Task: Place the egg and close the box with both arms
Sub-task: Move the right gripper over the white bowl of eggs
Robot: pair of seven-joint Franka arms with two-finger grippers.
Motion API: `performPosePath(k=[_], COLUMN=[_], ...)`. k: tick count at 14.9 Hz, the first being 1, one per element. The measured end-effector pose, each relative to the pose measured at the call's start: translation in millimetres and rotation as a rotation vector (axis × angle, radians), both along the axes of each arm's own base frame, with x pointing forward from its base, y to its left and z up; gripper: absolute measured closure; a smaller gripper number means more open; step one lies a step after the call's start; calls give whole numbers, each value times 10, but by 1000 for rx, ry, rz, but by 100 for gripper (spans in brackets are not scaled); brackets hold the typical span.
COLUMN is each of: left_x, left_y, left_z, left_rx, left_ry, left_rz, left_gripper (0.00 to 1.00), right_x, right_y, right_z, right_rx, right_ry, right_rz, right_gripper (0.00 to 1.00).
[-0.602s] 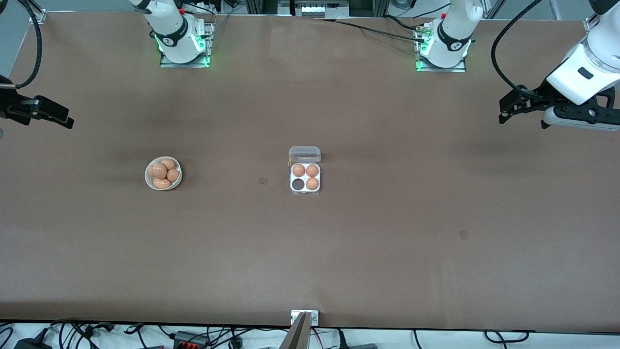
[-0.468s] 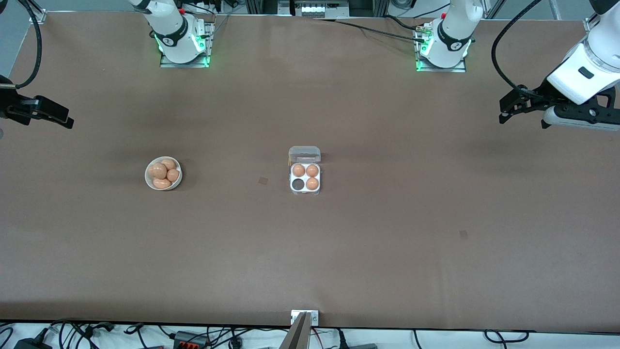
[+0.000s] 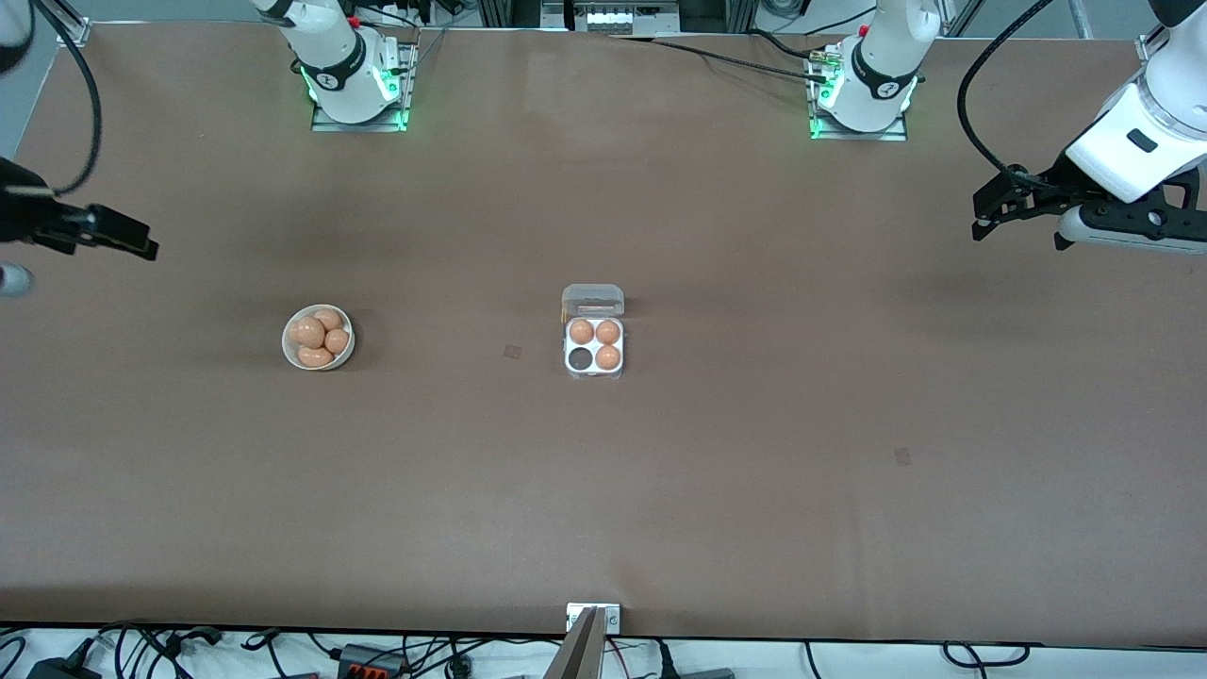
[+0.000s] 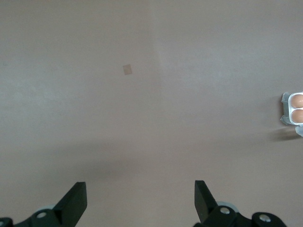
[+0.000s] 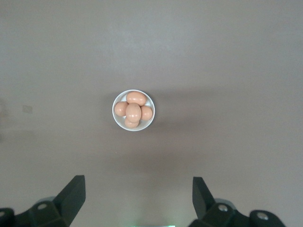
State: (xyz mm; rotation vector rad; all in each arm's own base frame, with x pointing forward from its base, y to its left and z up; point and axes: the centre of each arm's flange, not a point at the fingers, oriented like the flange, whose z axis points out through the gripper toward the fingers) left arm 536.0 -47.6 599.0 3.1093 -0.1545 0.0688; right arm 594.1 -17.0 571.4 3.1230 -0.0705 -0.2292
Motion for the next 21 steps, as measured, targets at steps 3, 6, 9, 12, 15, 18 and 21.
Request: performPosePath(k=[3,6,9,12,15,18,21], left_x=[-1,-1,-2,-3,-3,-3,-3], left_y=[-2,-2,-3,-3,-3,-5,-7], left_z=[0,0,-1,-1,-1,-1,-1], left_rx=[0,0,0,0,0,0,0], left_ry=[0,1,1,2,2,2,2], left_rz=[0,0,-1,-1,-1,-1,-1], left_gripper=[0,0,0,0,0,0,0], right_x=[111,149,119,22,-75,-178,-256], right_y=[-21,-33,-30,15,84,163,279], right_z=[-428,-869,-1322,-1760,-2082,-2357,-2530], right_rx=[-5,-12,-14,-12,-11,-9,-8], right_ry=[31,23,3,-2,-23,-45,-46], right_rz=[19,26,31,42,56,71,92], right_gripper=[0,0,0,0,0,0,0])
